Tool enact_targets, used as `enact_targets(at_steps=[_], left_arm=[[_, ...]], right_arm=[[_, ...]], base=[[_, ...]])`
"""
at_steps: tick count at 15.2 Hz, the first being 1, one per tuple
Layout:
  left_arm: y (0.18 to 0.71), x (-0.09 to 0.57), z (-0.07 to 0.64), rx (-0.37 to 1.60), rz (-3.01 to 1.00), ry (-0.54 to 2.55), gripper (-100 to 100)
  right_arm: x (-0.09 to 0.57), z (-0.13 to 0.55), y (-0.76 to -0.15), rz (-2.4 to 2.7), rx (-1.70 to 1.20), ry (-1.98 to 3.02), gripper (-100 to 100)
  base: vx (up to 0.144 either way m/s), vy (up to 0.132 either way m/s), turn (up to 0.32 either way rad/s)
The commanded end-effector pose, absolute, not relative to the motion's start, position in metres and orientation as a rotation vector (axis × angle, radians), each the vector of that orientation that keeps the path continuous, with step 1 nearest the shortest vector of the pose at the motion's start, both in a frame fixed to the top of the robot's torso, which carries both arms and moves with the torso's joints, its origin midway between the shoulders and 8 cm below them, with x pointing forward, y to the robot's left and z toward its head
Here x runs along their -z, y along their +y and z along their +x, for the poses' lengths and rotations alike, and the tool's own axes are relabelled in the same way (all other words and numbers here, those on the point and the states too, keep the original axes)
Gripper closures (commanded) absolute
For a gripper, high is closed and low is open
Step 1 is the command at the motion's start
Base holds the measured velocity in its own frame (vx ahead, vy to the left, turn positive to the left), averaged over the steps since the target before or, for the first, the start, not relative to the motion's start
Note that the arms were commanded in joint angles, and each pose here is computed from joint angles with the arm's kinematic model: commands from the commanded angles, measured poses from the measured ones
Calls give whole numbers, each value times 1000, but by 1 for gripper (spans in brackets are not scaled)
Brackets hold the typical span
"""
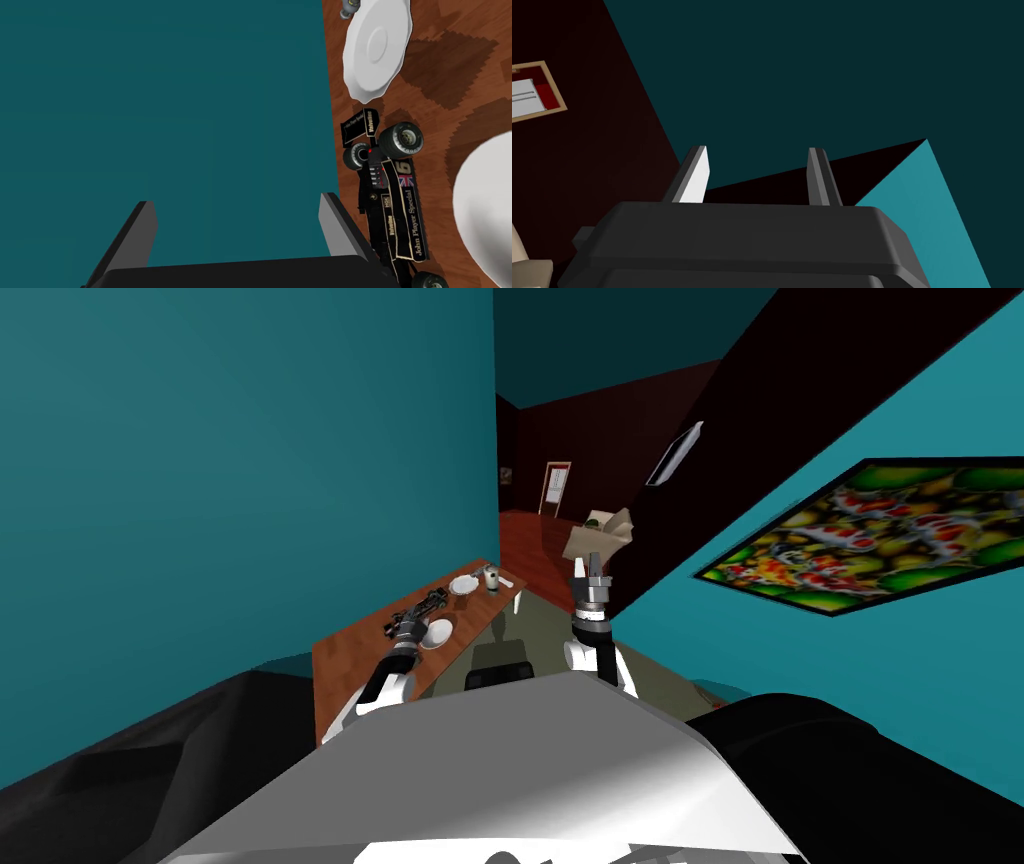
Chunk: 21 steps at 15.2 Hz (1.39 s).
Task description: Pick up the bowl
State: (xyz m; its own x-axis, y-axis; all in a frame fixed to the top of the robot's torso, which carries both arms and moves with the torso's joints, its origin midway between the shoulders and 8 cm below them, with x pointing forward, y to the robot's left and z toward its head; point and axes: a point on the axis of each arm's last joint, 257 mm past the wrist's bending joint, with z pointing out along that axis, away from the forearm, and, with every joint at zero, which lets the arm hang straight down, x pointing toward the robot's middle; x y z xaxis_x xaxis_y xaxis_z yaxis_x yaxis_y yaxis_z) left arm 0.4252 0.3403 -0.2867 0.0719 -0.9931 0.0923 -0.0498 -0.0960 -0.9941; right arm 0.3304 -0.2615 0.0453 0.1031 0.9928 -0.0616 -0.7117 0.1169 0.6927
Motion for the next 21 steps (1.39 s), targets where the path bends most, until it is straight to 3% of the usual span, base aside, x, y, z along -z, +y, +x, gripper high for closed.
enact_targets(at_steps=[1,21], left_arm=[[346,313,424,1170,-1420,1182,-100],[401,484,356,855,-1853,1329,-100]], right_arm=[[-45,330,-262,577,-1365,606,0],[-45,330,-262,577,-1365,606,0]], base=[[-38,48,-289],[-28,39,-196]])
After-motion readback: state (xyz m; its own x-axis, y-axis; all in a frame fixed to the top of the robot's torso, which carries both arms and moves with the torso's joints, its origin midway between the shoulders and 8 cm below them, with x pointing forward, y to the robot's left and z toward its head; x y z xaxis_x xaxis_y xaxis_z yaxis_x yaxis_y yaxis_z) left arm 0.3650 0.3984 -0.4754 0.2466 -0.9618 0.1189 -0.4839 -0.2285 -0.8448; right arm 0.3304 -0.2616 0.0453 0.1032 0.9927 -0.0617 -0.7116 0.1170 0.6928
